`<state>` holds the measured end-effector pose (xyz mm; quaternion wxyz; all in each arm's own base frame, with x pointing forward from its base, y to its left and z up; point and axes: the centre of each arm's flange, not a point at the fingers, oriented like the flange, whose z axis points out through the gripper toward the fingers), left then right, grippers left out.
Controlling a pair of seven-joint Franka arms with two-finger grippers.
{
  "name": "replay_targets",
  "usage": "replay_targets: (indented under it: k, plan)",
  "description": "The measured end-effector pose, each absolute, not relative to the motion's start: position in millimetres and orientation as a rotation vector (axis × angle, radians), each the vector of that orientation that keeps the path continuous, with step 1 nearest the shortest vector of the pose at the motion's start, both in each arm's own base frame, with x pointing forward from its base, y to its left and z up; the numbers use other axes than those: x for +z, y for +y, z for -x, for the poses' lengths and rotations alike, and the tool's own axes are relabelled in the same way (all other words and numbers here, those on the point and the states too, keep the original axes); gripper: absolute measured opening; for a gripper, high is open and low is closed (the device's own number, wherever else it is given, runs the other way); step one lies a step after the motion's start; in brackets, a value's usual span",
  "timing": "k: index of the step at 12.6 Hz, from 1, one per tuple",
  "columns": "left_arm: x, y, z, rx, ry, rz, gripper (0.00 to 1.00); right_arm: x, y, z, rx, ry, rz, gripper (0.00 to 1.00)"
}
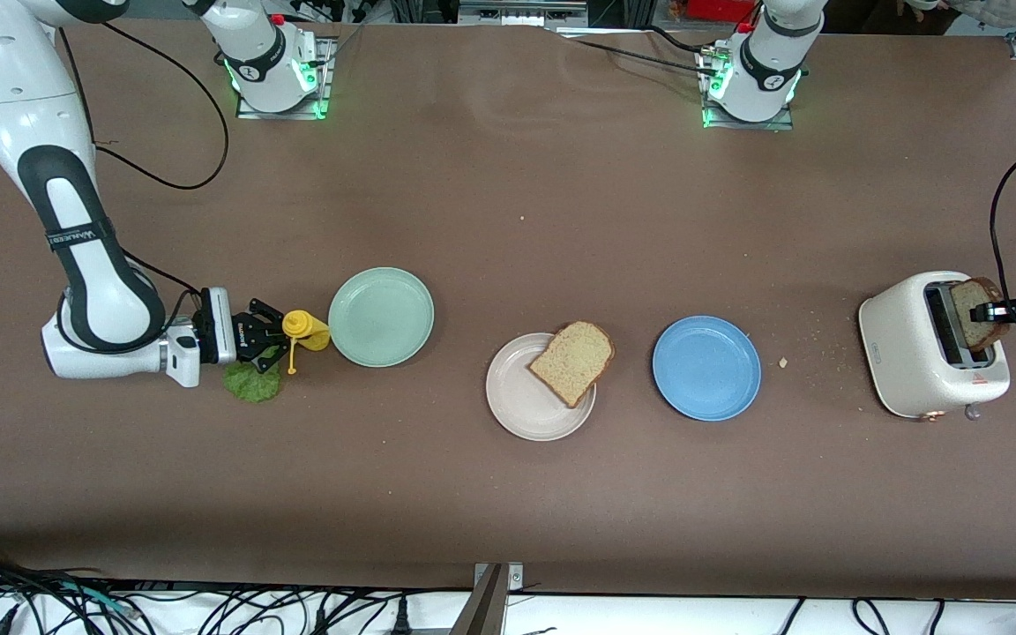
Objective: Make sandwich in beige plate with both arms
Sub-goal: 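Move the bottle back beside the lettuce while the left gripper returns to the toaster, then grasp the toaster bread with the left gripper while the right gripper grasps lettuce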
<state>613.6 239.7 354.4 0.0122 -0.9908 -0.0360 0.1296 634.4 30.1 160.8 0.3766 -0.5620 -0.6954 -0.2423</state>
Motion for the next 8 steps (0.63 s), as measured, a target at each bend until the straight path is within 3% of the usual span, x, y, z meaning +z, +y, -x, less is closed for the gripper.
replay_targets:
  k: [6, 8]
  plan:
    - [369.4, 233.3, -616.5, 0.367, -0.098, 3.085, 0.08, 156.0, 30.4, -635.0, -0.646, -1.765, 1.442, 0.09]
    - [396.8, 224.6, -618.0, 0.311, -0.083, 3.071, 0.08, 152.3, 31.2, -635.3, -0.671, -1.734, 1.452, 0.22]
